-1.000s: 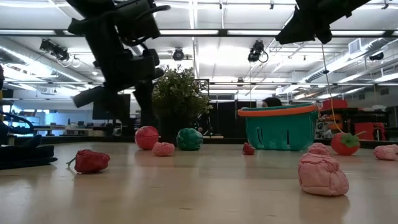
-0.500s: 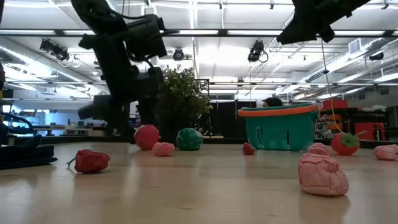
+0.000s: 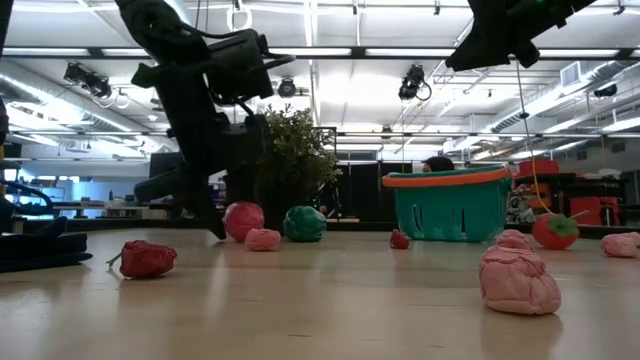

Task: Pick and placing Produce into tupperware
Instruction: Put the red dragon fruit into the basket

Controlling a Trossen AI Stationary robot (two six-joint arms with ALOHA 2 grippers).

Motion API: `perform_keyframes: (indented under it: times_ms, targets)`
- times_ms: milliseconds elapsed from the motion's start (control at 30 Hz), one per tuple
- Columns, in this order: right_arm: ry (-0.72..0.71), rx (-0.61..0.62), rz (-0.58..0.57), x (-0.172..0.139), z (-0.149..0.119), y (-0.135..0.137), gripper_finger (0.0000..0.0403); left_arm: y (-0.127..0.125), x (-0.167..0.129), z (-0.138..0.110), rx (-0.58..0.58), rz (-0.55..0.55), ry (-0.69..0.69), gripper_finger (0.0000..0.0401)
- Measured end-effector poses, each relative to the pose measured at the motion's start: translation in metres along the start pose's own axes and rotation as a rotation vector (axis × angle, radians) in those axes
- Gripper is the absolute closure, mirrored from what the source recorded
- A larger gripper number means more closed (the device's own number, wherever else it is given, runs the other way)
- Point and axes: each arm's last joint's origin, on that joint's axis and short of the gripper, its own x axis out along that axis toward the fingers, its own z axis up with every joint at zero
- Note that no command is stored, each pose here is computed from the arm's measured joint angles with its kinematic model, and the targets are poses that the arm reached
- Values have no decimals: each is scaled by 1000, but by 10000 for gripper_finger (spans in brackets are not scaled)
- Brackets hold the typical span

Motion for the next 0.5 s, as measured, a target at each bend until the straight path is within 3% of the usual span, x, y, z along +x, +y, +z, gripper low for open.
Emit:
perform_keyframes:
  times_ms: [133,500]
  targets:
    - [1,0,0,0,0,0,279,-6,-3,6,74,-3,-18,154]
    - [1,2,0,0,0,0,279,-12,-7,16,107,62,-37,154]
